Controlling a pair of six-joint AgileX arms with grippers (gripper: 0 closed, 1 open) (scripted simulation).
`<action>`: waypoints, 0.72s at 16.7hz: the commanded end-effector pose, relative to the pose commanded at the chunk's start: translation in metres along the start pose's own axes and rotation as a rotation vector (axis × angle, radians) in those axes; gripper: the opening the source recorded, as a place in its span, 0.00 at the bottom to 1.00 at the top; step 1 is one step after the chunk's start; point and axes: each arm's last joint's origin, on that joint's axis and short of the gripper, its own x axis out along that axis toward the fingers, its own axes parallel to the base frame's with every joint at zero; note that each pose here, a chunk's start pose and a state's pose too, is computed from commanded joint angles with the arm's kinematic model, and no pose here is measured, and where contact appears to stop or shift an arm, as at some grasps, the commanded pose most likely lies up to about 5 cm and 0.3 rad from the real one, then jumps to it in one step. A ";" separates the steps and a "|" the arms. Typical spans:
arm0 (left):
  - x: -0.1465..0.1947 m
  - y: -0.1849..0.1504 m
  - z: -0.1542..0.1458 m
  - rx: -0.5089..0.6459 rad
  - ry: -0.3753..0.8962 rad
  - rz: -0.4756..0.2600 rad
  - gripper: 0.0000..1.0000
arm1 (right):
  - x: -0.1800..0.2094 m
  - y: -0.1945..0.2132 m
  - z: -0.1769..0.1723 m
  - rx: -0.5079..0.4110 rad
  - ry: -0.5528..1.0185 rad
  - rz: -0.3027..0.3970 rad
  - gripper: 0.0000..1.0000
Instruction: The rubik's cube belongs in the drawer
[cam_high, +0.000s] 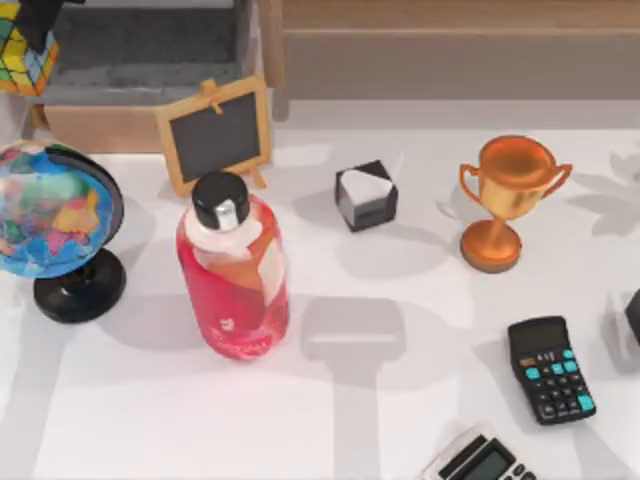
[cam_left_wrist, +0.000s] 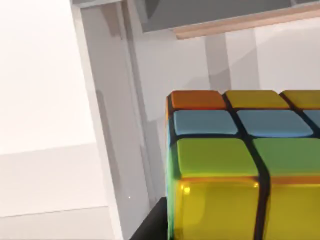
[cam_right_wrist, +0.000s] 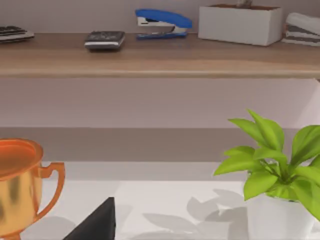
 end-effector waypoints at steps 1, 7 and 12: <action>0.007 0.027 -0.004 -0.032 0.028 0.006 0.00 | 0.000 0.000 0.000 0.000 0.000 0.000 1.00; 0.081 0.147 -0.031 -0.158 0.158 -0.020 0.00 | 0.000 0.000 0.000 0.000 0.000 0.000 1.00; 0.143 0.169 -0.039 -0.164 0.221 -0.097 0.00 | 0.000 0.000 0.000 0.000 0.000 0.000 1.00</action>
